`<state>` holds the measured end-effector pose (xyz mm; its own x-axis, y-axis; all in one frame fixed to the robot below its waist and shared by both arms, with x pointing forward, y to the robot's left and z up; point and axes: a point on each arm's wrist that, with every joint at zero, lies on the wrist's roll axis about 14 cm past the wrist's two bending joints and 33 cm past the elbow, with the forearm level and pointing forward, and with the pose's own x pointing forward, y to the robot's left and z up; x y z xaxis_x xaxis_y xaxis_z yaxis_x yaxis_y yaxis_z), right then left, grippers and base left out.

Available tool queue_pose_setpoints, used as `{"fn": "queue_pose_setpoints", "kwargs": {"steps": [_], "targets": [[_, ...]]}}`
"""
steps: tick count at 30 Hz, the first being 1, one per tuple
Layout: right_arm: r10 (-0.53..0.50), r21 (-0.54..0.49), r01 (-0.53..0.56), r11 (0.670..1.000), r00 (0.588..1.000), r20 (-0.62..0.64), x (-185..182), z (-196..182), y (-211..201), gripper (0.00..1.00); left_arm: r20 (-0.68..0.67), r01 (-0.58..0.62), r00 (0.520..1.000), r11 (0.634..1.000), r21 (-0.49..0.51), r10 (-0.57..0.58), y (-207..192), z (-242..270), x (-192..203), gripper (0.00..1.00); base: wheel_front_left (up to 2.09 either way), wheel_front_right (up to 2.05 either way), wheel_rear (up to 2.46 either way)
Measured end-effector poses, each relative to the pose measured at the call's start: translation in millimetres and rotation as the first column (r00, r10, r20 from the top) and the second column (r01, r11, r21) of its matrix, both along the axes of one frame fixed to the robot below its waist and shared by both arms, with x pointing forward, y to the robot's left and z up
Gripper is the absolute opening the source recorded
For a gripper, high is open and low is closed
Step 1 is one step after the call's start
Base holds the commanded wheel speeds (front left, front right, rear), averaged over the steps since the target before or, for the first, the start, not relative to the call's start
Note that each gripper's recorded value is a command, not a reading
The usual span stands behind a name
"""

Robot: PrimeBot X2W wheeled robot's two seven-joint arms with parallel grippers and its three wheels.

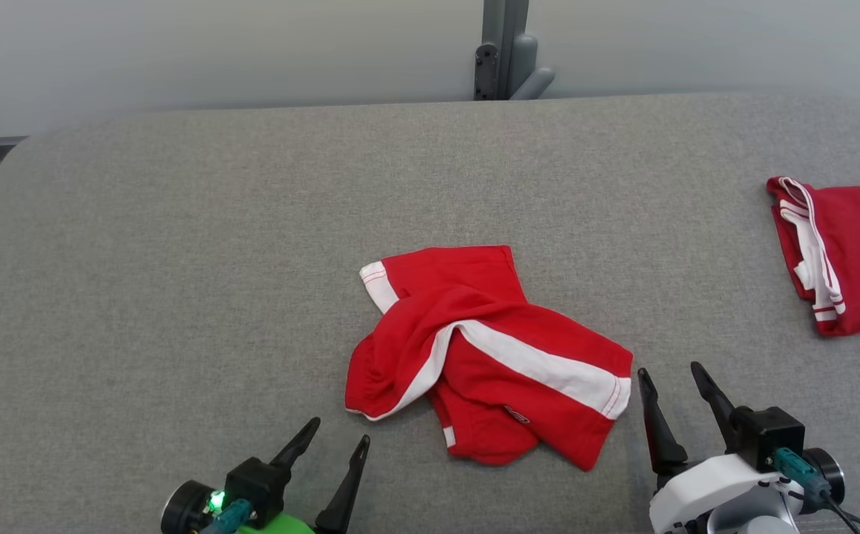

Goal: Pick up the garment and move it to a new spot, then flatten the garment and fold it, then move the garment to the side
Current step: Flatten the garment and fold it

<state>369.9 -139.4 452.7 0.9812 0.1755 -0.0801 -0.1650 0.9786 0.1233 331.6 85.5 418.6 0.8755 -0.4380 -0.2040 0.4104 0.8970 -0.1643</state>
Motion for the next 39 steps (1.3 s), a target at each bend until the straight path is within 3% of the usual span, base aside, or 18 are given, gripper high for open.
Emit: {"fn": "queue_pose_setpoints", "kwargs": {"steps": [10,24,25,27,28,29,34,37,39], "targets": [[-0.043,-0.034,0.043,0.999,0.999,-0.01,4,-5,-21,1.0,-0.026,0.125,0.992,0.991,0.045,-0.124,-16,-9,32,1.0,0.0,0.0,0.0],[-0.121,-0.04,0.121,0.992,0.993,0.005,-3,1,-45,1.0,-0.137,0.137,0.981,0.991,0.005,-0.135,-25,-36,34,1.0,0.0,0.0,0.0],[-0.122,-0.04,0.122,0.992,0.992,0.004,-3,0,-45,1.0,-0.147,0.142,0.979,0.99,-0.003,-0.141,-28,-37,32,0.85,0.0,0.0,0.0],[-0.125,-0.039,0.125,0.991,0.992,0.003,-3,0,-46,1.0,-0.158,0.142,0.977,0.989,-0.03,-0.145,-33,-37,30,0.38,0.0,0.0,0.0],[-0.127,-0.039,0.127,0.991,0.992,0.003,-3,0,-46,1.0,-0.156,0.148,0.976,0.988,-0.038,-0.152,-35,-36,29,0.27,0.0,0.0,0.0],[-0.128,-0.039,0.128,0.991,0.992,0.003,-3,0,-46,1.0,-0.148,0.151,0.977,0.987,-0.05,-0.156,-38,-32,31,0.0,0.0,0.0,0.0],[-0.132,-0.037,0.132,0.991,0.991,0.006,-1,1,-47,1.0,-0.079,0.13,0.986,0.977,-0.171,-0.145,-53,1,46,0.0,0.0,0.0,0.0],[-0.129,-0.038,0.129,0.991,0.992,0.004,-1,0,-46,1.0,-0.034,0.132,0.988,0.941,-0.311,-0.15,-71,33,49,0.0,0.0,0.0,0.0],[-0.122,-0.038,0.122,0.992,0.993,0.006,0,0,-44,1.0,-0.012,0.131,0.989,0.895,-0.425,-0.15,-80,58,51,0.0,0.0,0.0,0.0]]}}
